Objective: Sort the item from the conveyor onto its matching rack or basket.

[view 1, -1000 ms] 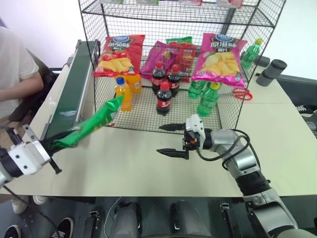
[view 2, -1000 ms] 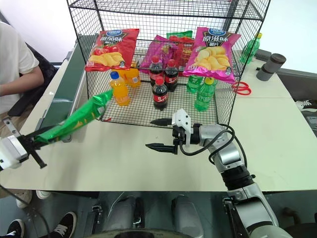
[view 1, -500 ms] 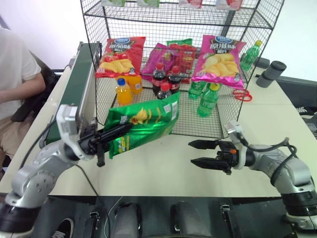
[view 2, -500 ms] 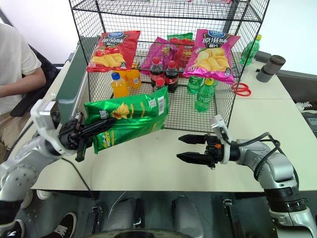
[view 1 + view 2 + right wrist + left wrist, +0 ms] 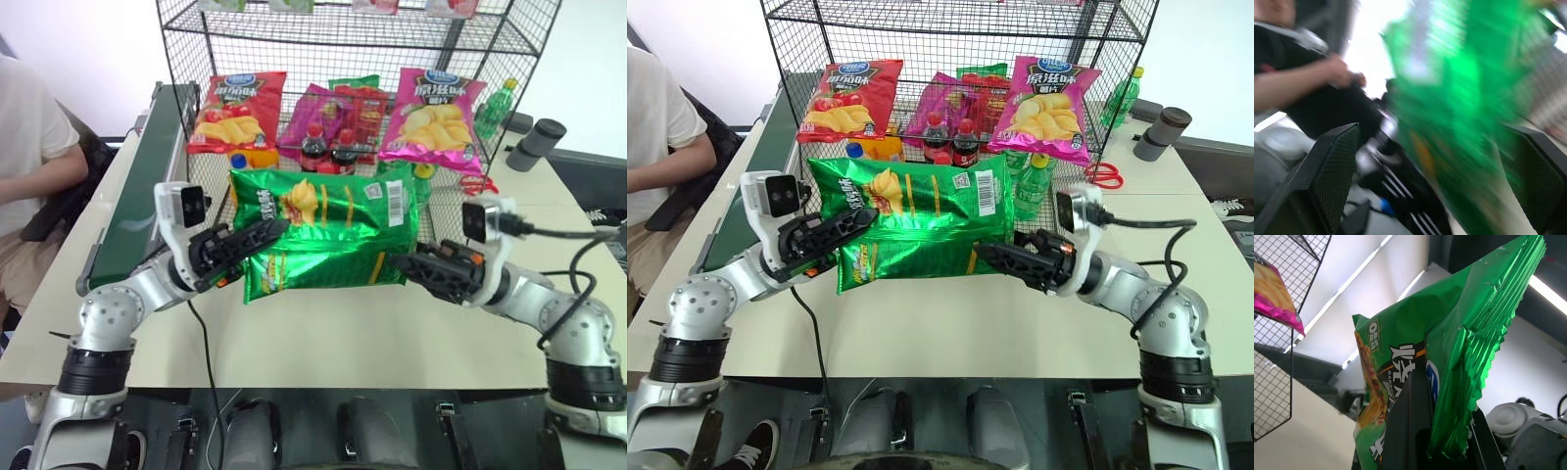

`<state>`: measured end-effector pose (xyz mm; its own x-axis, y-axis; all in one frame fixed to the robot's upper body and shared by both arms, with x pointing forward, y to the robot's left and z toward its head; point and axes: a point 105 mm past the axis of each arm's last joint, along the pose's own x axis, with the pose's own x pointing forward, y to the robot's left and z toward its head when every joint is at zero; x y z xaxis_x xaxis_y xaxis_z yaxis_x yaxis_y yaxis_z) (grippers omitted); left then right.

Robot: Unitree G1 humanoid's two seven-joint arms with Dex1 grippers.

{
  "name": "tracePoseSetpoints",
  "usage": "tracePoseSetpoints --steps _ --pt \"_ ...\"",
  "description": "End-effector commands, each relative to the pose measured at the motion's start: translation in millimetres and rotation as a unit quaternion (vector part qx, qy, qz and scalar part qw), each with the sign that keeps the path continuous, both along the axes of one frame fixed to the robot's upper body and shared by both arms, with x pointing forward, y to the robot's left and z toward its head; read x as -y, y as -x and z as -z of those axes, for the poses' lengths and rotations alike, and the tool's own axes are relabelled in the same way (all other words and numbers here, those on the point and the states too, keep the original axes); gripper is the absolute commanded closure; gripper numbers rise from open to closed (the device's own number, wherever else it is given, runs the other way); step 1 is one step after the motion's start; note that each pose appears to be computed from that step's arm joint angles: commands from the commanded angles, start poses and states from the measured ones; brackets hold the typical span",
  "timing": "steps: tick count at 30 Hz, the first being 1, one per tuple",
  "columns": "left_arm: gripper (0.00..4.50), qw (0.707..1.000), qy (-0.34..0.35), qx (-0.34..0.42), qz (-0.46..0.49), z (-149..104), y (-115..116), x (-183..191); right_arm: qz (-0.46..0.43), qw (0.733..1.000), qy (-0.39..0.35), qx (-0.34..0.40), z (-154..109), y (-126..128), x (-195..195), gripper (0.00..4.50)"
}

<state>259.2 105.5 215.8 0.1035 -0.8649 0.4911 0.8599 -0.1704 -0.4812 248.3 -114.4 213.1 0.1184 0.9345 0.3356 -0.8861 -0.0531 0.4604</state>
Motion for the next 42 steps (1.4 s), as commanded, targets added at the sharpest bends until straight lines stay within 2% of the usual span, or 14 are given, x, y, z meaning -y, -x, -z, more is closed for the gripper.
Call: tracePoseSetpoints --steps 1,7,12,15,20,22,26,29,33,36,37,39,42 --pt "4.35 0.999 -0.012 0.028 -0.011 -4.8 -0.7 -3.2 -0.028 1.000 -0.005 0.008 -11.4 7.7 -6.8 0.00" --pt "4.35 0.999 0.002 0.031 -0.014 -11.8 -2.7 -2.0 -0.060 0.997 0.053 0.001 11.2 13.6 -19.8 0.00" --pt "4.35 0.998 0.000 0.050 -0.025 -19.1 -5.4 -0.6 -0.066 0.997 0.048 -0.002 13.7 11.5 -21.8 0.00" --pt "4.50 0.998 -0.013 0.054 -0.036 -16.6 -7.9 -6.4 -0.060 0.997 0.053 0.000 14.8 8.4 -19.0 0.89" --pt "4.50 0.998 -0.008 0.047 -0.048 -17.9 -12.9 -15.4 -0.049 0.997 0.062 0.004 18.1 6.3 -17.2 3.22" --pt "4.50 0.996 -0.017 0.054 -0.063 -17.3 -16.2 -16.5 -0.048 0.997 0.066 0.004 20.4 6.1 -17.5 4.31" --pt "4.50 0.994 -0.028 0.056 -0.090 -15.4 -23.5 -18.1 -0.037 0.997 0.069 0.006 22.1 2.2 -17.3 4.42" --pt "3.65 0.993 -0.049 0.047 -0.098 -10.5 -26.6 -23.3 -0.014 0.996 0.085 0.016 24.7 -5.3 -14.7 4.50" --pt "1.67 0.988 -0.065 0.057 -0.128 -8.9 -29.1 -35.3 0.008 0.993 0.107 0.040 24.5 -7.0 -10.3 4.50" --pt "0.19 0.982 -0.099 0.060 -0.149 0.2 -28.2 -49.1 0.028 0.979 0.181 0.092 34.0 -0.6 -9.5 4.50" --pt "0.04 0.980 -0.110 0.062 -0.152 3.1 -26.9 -52.6 0.028 0.975 0.193 0.104 34.3 3.4 -10.2 4.50" --pt "0.04 0.967 -0.164 0.102 -0.168 15.3 -25.4 -58.0 0.038 0.956 0.239 0.167 33.8 8.2 -16.5 4.50" --pt "0.04 0.958 -0.167 0.118 -0.200 16.4 -31.5 -65.5 0.083 0.938 0.244 0.232 16.0 0.9 -23.9 4.50"
